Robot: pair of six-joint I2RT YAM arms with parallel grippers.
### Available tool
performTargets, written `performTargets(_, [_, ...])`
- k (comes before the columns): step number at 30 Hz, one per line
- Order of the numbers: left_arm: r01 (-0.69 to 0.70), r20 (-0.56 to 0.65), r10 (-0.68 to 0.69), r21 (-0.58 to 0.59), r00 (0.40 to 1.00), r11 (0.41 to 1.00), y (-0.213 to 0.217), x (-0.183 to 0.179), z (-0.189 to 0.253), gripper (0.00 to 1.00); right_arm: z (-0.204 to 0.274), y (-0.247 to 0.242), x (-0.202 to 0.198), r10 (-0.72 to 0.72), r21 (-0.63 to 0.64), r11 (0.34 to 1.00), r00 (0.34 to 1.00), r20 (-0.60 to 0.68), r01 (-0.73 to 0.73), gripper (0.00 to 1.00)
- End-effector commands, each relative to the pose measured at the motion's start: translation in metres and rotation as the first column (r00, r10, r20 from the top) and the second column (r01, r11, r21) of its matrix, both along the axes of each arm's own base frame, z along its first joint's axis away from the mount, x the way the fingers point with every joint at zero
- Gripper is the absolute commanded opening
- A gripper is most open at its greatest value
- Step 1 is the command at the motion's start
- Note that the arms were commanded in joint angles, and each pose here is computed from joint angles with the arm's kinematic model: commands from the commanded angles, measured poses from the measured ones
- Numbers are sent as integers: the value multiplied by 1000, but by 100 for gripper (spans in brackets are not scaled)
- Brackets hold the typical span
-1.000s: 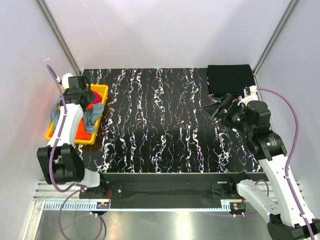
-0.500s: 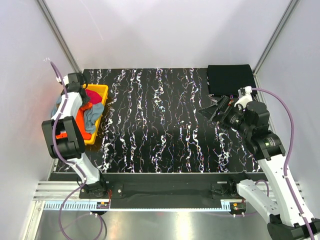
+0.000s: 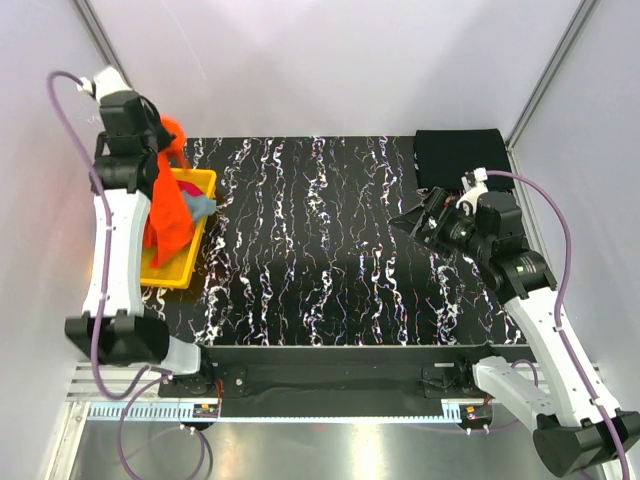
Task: Fold and stack the t-shirts
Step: Grab the tshirt from the pile, then move the tshirt to the center of the board
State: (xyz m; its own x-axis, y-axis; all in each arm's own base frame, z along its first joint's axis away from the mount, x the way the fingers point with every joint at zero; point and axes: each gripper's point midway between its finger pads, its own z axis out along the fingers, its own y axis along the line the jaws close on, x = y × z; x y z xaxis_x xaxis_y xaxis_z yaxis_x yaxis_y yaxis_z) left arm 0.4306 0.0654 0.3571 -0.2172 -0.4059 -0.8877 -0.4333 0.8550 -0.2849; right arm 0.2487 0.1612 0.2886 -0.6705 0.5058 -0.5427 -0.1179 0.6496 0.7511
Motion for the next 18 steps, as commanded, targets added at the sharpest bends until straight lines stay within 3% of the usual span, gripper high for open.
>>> performTargets(1, [172,348,-167,17,923,985,-47,-26,133,0,18,10,1,47,40,998,998,46,-49,100])
performTargets(5, [285,487,-261,27,833,958,-81,-60,183,0,21,9,2,50,30,998,997,58,-52,100])
performTargets(11, [425,535,-379,42,755,904,-115,-87,191,0,15,4,1,10,29,1000,999,53,-11,100])
performTargets(16, [627,580,-516,12,630,779,-156,-101,197,0,10,3,6,-6,27,1000,999,32,5,100])
performTargets(18, [738,615,-575,-16,539,675,-180,-112,204,0,10,4,8,-6,25,1000,1000,28,5,100])
